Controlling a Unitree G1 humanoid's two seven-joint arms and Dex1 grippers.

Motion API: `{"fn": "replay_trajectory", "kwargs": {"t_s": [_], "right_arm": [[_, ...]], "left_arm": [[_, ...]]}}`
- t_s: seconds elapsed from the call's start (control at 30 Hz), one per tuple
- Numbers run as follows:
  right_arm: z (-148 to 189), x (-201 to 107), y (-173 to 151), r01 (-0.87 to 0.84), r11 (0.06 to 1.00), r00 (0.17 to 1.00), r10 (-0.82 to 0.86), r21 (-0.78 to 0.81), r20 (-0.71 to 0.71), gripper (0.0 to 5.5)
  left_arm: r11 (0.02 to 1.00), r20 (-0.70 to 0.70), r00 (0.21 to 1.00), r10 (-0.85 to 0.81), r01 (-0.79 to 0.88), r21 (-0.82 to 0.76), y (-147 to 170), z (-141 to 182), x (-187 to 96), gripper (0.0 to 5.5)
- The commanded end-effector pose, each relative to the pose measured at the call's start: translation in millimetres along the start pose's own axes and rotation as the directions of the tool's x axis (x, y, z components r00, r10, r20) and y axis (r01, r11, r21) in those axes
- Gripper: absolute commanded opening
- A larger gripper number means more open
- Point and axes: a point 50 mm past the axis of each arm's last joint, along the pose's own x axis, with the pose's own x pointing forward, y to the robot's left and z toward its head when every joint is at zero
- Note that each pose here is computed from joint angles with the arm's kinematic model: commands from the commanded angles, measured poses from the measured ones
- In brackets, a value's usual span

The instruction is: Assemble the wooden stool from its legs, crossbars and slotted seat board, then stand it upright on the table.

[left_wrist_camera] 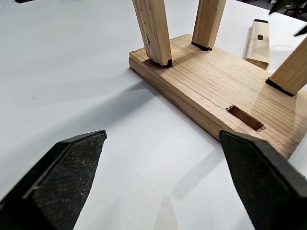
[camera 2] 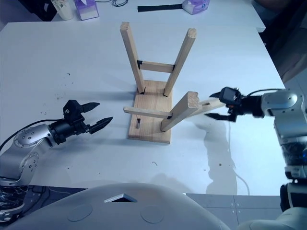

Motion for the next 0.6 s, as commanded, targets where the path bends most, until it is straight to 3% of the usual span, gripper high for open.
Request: {"fn": "replay_trajectory", "kwargs": {"t_s": [0.03,0.17,0.27,0.37,0.6], "right_arm": [[7.3,-12.4,-35.4,0.029,0.991,0.998,-0.035,-0.130,-0.045,3.87],[4.7,-6.3,-48.5,-0.051,0.991,0.995,0.040,-0.125,-0.086,3.87],[2.9,-5.3,-51.3,-0.106,0.994,0.993,0.104,-0.037,-0.063,3.87],[-8.9,-9.3,-49.6,-0.142,0.988,0.985,0.147,0.054,-0.089,4.32],[-31.9,-0.6,-38.4,-0.147,0.981,0.976,0.165,0.129,-0.139,4.32]], "left_arm": [[1.000,-0.002,1.000,0.017,-0.017,0.011,-0.9,-0.5,0.8,4.34],[1.000,0.001,1.000,0.009,-0.009,0.013,-2.6,-0.4,3.7,4.34],[1.000,-0.001,1.000,0.001,-0.001,0.018,-2.4,0.2,3.9,4.34],[1.000,-0.006,1.000,-0.004,0.004,0.020,-1.7,-0.3,3.4,4.34],[0.999,-0.011,1.000,-0.024,0.024,0.028,-0.5,2.7,4.5,4.34]]}}
